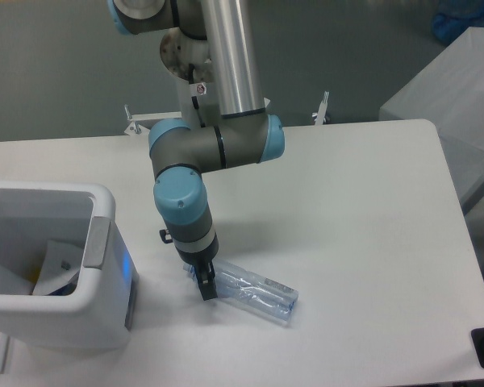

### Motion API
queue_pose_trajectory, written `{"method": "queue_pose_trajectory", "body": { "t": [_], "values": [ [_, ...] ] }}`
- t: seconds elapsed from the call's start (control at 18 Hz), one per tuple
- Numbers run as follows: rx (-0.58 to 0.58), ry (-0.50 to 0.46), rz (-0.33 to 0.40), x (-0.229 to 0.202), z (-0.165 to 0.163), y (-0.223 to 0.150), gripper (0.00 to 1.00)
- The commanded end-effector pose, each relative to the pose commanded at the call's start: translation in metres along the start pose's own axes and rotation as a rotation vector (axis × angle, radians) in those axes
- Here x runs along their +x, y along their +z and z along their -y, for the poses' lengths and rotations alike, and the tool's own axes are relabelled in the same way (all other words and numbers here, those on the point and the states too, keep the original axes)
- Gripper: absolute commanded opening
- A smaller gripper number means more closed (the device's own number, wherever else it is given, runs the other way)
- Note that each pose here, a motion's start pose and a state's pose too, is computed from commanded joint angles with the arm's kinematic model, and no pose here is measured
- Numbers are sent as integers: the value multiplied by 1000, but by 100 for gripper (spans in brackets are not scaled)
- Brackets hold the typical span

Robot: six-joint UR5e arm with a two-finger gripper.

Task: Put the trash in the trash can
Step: 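Close the gripper around the bottle's middle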

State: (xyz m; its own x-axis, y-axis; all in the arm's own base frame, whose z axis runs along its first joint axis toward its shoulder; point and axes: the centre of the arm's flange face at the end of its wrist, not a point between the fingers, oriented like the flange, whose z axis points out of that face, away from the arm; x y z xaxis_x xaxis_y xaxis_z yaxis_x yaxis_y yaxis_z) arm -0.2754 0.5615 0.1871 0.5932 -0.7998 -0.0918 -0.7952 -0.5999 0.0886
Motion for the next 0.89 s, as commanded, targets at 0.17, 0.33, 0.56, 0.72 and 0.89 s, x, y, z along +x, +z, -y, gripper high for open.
{"method": "queue_pose_trajectory", "body": {
  "t": [0.17, 0.33, 0.56, 0.72, 0.89],
  "values": [
    [0, -6, 4, -1, -1, -1, 100],
    [-5, -17, 1, -3, -1, 1, 94],
    [-5, -23, 1, -3, -1, 1, 85],
    [-6, -25, 3, -4, -2, 0, 82],
    [-6, -28, 4, -4, -2, -1, 78]
  ]
}}
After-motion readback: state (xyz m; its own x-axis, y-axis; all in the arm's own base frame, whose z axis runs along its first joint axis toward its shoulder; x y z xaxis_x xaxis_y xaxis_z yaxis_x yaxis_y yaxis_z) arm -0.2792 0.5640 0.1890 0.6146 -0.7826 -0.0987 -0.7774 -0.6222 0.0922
